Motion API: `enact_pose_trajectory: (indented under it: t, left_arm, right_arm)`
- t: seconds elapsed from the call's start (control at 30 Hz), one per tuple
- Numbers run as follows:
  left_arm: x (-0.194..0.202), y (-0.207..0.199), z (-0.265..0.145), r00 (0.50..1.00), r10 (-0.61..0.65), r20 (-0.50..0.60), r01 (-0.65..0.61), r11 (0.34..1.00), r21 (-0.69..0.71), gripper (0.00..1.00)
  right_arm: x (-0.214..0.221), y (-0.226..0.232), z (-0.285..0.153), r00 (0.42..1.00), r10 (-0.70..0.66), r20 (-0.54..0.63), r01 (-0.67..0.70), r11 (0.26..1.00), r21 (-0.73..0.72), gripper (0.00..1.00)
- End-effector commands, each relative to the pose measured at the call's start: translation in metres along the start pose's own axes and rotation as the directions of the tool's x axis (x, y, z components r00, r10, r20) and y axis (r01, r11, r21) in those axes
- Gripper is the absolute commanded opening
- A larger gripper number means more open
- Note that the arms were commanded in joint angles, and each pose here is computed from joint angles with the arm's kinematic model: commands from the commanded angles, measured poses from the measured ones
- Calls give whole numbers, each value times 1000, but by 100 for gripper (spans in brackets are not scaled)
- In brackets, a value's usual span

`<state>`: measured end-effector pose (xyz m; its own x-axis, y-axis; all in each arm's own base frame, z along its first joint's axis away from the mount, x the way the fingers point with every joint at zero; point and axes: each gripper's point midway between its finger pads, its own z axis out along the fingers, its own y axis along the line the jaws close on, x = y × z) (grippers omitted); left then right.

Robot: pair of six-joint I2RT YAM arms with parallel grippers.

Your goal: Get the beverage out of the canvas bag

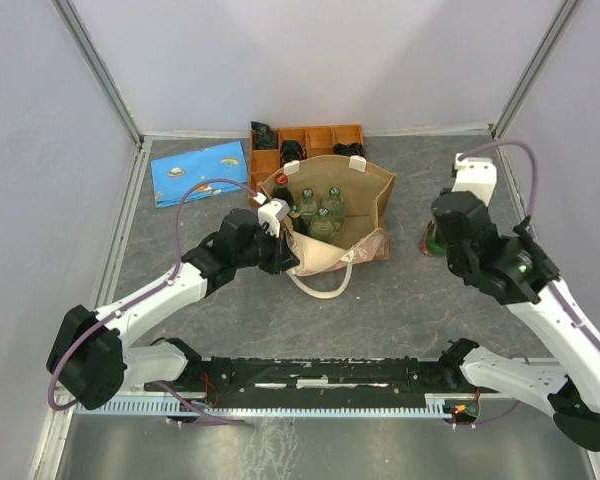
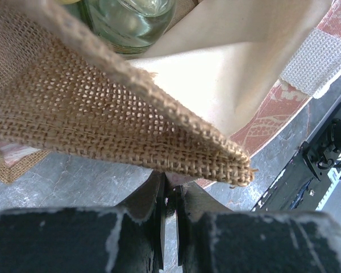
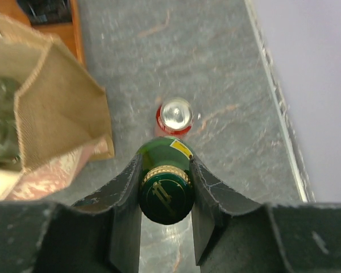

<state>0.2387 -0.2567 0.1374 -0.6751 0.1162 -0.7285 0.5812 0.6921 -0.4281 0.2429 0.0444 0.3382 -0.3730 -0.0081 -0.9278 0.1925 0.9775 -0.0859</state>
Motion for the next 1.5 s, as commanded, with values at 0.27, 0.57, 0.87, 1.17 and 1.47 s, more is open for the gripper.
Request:
enact_pose_trajectory:
  t: [0.27, 0.57, 0.87, 1.17, 1.47]
  left_arm:
    - [22, 3, 3, 995, -43, -88, 43, 999, -9, 3]
    - [24, 4, 5, 994, -46, -95, 45, 999, -12, 3]
    - [25, 5, 2, 995, -44, -87, 43, 999, -17, 3]
    - [26, 5, 3, 995, -43, -92, 41, 999, -15, 3]
    - [25, 6, 4, 995, -41, -89, 40, 999, -15, 3]
  right_arm:
    - [71, 30, 34, 985, 156, -81, -155, 988, 16, 0]
    - [121, 58, 60, 969, 173, -176, -175, 985, 2, 0]
    - [132, 54, 69, 974, 166, -151, -162, 986, 38, 0]
    - [151, 42, 72, 972, 144, -187, -124, 985, 119, 37]
    - [134, 35, 71, 981, 113, -157, -90, 985, 148, 95]
